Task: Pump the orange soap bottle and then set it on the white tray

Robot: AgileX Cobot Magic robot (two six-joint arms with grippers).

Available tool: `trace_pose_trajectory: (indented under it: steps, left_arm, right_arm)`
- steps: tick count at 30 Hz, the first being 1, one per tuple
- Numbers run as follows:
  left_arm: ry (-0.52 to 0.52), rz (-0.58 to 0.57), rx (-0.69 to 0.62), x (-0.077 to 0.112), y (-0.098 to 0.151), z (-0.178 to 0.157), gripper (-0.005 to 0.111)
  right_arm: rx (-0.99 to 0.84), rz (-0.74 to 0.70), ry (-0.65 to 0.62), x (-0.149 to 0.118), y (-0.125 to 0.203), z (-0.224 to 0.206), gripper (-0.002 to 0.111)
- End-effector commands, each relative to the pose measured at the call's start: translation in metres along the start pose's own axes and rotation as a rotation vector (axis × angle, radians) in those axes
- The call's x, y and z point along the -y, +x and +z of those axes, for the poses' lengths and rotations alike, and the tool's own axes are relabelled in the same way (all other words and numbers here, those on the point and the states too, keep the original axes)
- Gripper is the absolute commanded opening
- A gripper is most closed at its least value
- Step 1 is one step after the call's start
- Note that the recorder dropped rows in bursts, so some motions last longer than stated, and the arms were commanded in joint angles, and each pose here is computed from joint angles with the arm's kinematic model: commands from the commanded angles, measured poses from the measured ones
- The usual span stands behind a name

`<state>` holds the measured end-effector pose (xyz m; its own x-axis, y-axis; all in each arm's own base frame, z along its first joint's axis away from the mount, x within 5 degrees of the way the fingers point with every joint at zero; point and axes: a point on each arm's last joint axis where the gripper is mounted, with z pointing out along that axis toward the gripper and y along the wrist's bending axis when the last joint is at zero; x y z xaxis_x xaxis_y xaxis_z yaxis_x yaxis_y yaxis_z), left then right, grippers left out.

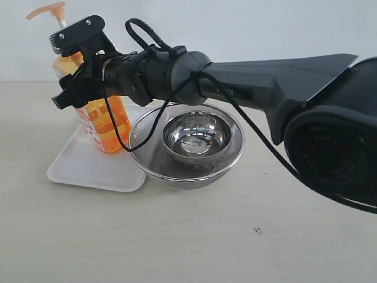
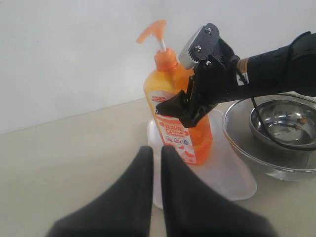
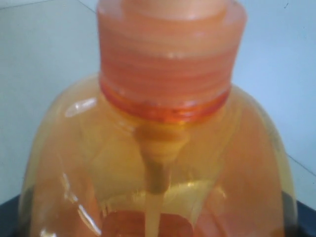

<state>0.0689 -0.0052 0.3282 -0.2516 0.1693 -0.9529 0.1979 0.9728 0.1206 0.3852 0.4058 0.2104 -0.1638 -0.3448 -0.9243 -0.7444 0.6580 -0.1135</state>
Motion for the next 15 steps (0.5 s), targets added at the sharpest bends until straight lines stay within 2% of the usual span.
trace_pose_trajectory:
  steps: [1, 15]
  left_arm:
    - [0.001, -0.006, 0.019, 0.0001, -0.0003, -0.0003, 0.005]
    - [-0.012, 0.015, 0.024, -0.0011, -0.0008, -0.0003, 0.005]
  right_arm:
    - [0.099, -0.003, 0.007, 0.0031, -0.0239, -0.0092, 0.043]
    - [0.098, 0.030, 0.005, 0.0031, -0.0239, -0.0092, 0.089]
